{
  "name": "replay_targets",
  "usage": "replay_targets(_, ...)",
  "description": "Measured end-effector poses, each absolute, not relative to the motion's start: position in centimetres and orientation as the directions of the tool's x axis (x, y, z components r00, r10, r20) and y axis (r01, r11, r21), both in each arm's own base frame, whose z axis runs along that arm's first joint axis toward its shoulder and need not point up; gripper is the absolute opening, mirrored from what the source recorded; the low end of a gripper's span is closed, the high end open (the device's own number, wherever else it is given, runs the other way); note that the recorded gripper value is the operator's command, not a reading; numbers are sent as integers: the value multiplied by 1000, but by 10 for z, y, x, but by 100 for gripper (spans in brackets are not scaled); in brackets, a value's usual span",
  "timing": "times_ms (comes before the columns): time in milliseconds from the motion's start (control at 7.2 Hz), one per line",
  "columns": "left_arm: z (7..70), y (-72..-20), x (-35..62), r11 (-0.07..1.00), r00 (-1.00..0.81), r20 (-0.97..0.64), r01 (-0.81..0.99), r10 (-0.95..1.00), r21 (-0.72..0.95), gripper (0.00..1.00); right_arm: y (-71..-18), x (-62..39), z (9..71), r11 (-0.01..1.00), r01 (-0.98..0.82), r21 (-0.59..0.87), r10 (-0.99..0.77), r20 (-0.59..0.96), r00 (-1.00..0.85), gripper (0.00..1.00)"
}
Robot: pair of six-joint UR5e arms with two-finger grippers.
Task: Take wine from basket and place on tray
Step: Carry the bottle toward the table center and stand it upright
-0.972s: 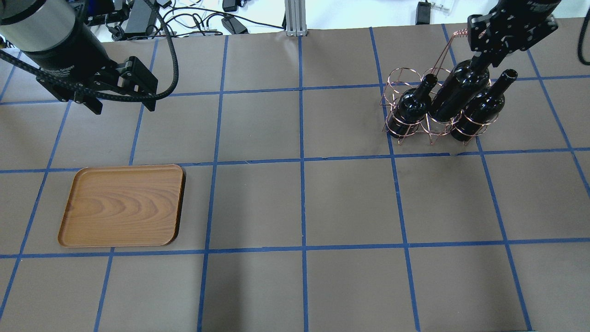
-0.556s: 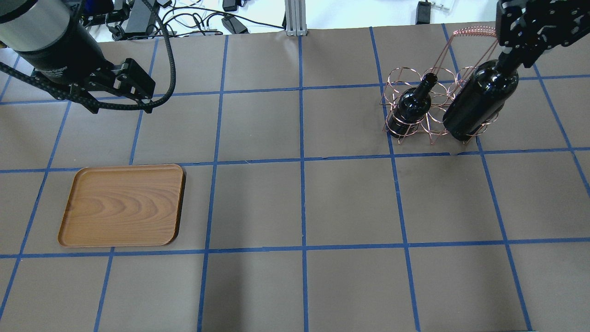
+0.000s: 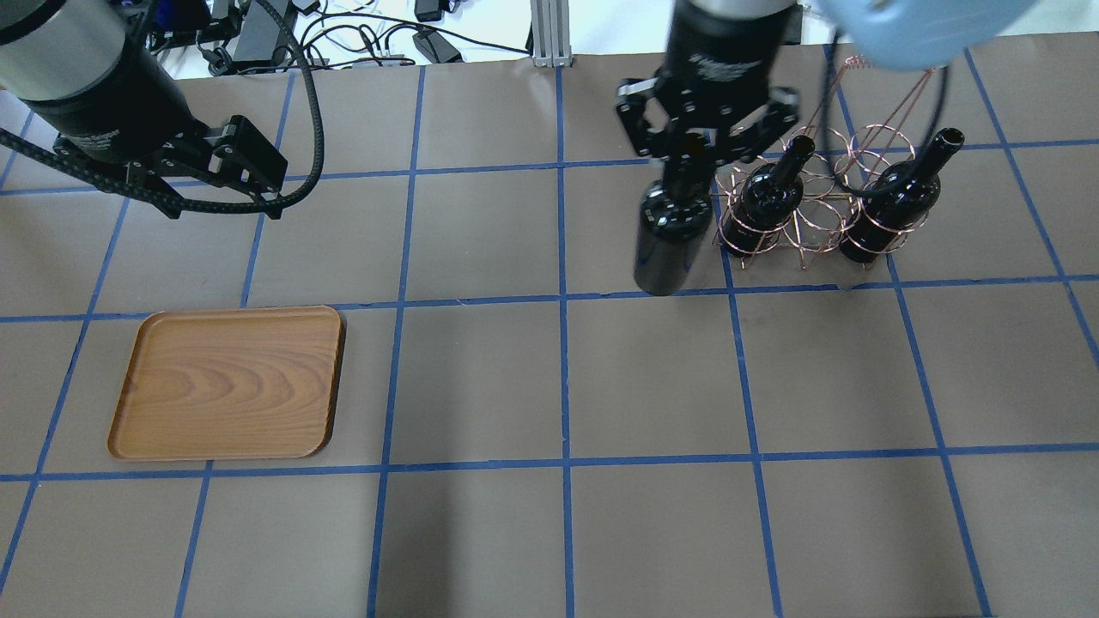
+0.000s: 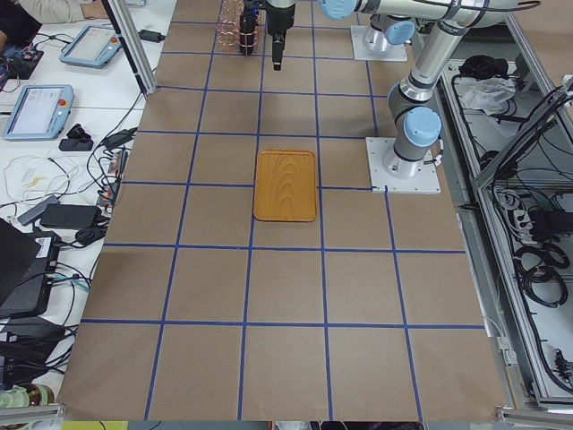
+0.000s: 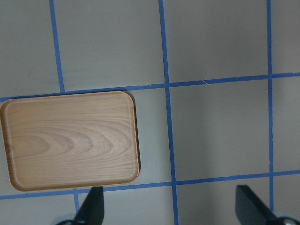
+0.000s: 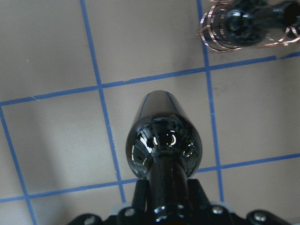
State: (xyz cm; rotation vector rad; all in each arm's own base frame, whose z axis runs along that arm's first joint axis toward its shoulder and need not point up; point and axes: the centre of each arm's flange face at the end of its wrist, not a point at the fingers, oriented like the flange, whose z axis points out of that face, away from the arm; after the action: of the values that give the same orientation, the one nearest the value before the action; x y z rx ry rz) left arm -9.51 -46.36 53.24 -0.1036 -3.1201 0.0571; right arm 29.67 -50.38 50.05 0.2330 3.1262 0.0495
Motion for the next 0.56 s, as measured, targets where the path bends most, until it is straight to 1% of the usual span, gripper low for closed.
replay_targets(139,534,-462,-96,997,-998,20,67,68,-39,100,-513,349,458,990,140,20,141,-9,-990,0)
replay_targets(278,535,-462,-96,997,-997,21,67,68,-41,100,-517,378,432,990,141,15,141,-17,-990,0)
replay_targets(556,536,-461,-97,997,-997,21,68,69,-44,100,-514,397,407,989,145,30,146,-28,-989,0)
